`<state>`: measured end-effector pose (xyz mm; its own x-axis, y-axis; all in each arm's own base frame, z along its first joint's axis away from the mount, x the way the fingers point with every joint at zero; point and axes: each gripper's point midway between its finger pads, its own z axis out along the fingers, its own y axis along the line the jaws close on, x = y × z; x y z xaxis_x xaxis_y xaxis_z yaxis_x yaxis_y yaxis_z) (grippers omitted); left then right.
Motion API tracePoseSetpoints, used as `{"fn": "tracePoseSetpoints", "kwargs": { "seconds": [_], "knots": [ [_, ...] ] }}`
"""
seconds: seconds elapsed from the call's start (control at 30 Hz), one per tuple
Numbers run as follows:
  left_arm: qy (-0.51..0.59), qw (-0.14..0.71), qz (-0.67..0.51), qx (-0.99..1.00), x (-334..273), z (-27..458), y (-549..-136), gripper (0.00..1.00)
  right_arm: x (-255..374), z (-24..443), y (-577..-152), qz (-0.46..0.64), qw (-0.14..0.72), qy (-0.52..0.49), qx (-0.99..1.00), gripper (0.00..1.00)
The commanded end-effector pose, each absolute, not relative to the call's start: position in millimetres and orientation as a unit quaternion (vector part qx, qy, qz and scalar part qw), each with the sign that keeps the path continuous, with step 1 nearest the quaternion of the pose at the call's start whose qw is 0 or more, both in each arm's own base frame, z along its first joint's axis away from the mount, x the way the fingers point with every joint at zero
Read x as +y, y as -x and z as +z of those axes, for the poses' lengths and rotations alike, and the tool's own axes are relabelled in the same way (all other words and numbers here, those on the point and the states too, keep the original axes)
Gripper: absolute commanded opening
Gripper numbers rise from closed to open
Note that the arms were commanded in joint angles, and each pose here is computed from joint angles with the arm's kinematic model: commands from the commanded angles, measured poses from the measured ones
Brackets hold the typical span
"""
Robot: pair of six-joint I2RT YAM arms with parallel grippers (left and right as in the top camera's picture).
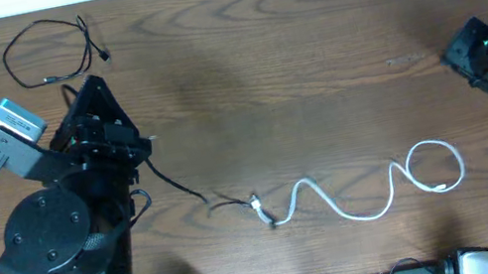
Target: Untangle cables
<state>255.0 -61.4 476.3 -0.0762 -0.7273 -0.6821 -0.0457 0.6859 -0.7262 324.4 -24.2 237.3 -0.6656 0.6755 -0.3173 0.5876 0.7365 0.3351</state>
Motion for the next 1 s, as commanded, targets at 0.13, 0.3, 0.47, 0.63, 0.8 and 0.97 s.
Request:
{"fn": "tracePoseSetpoints", "kwargs": {
  "seconds": [0.13, 0.3, 0.47, 0.63, 0.8, 0.97],
  "knots": [
    [0.278, 0.600, -0.382, 0.646, -86, 503, -255, 0.08, 139, 279, -300, 0.364, 0.211, 0.111, 0.900, 0.92],
    [0.297, 0.589, -0.402, 0.635, -87, 505, -256, 0.07, 205, 289, -276, 0.389, 0.214, 0.233, 0.865, 0.96],
    [0.301, 0.579, -0.409, 0.637, -89, 501, -256, 0.07, 291, 318, -228, 0.442, 0.246, 0.405, 0.762, 0.74],
    [0.303, 0.579, -0.411, 0.636, -89, 502, -256, 0.08, 339, 337, -198, 0.449, 0.289, 0.479, 0.697, 0.74],
    [0.303, 0.579, -0.411, 0.636, -89, 502, -256, 0.07, 352, 336, -187, 0.439, 0.294, 0.493, 0.691, 0.80],
    [0.315, 0.569, -0.424, 0.630, -90, 502, -256, 0.07, 367, 332, -180, 0.448, 0.286, 0.500, 0.684, 0.64]
  ]
}}
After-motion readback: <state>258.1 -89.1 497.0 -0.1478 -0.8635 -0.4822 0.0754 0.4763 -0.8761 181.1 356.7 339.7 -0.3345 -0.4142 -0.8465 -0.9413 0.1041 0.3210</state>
